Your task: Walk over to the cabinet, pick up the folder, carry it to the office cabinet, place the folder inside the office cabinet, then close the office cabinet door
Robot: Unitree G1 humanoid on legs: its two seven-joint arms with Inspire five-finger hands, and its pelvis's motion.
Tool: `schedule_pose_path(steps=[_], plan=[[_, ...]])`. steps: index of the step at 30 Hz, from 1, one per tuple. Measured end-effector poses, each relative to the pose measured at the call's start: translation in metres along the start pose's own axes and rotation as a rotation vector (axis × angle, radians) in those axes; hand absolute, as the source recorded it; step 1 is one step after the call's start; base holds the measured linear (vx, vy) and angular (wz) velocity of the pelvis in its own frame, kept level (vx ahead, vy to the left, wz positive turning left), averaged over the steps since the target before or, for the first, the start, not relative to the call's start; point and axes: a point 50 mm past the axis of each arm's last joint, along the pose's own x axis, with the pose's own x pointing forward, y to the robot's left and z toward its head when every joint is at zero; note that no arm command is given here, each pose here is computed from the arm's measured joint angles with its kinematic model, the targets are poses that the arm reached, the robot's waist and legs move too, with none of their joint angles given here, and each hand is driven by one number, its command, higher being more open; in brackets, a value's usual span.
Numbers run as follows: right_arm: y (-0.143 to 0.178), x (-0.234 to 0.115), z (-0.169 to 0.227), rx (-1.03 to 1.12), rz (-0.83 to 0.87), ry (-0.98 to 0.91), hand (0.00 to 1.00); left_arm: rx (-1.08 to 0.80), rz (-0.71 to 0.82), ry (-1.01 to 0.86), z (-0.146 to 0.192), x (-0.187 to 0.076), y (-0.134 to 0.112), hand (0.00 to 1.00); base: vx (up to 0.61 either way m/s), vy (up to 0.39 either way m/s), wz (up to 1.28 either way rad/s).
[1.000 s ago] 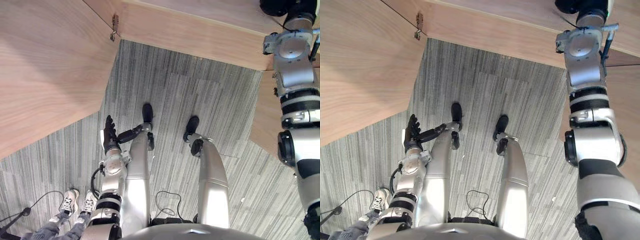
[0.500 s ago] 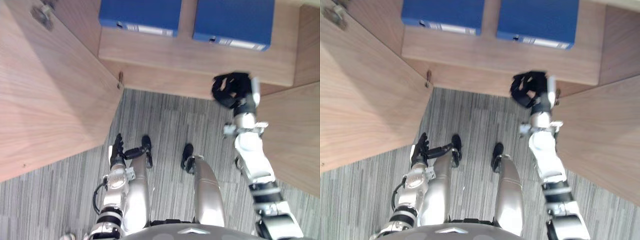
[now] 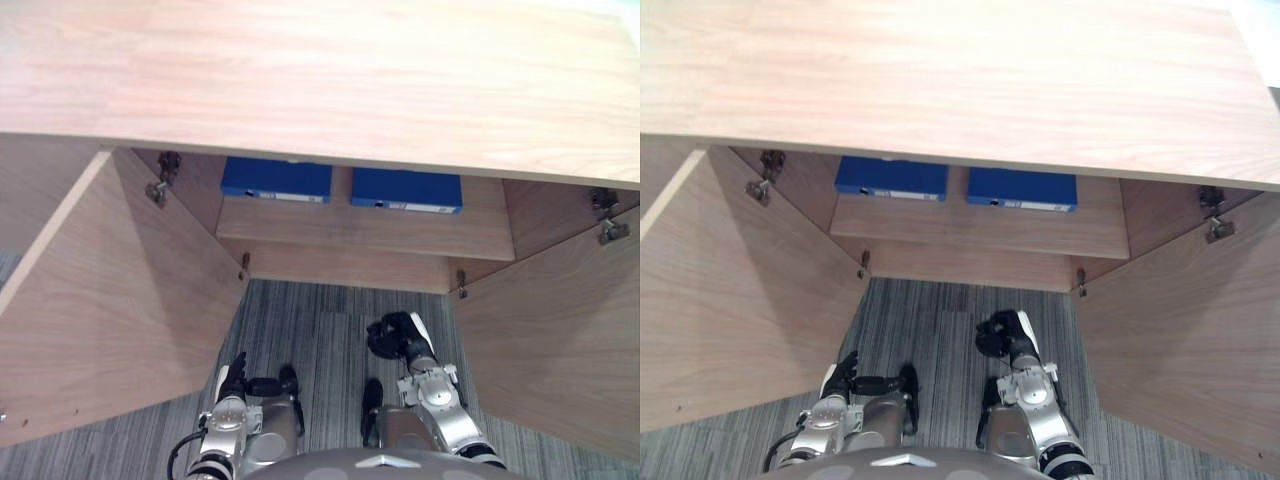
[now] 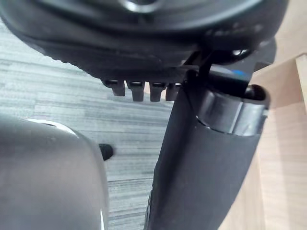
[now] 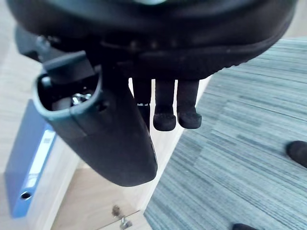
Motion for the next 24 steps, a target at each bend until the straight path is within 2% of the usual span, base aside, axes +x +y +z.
schedule_pose_path(steps=[1, 9, 24], plan=[[-0.002, -0.001, -0.012, 0.006, -0.01, 0.056, 1.0, 0.01, 0.0, 0.016, -0.005, -0.001, 0.0, 1.0, 0.04, -0.008, -0.18], [-0.016, -0.019, -0.076, 0.132, -0.135, 0.367, 1.0, 0.018, -0.007, 0.097, -0.023, -0.004, 0.0, 1.0, -0.04, -0.011, -0.07], [-0.027, -0.032, -0.103, 0.304, -0.259, 0.517, 1.0, 0.003, 0.006, 0.149, -0.036, -0.007, 0.002, 1.0, -0.04, 0.008, 0.0]])
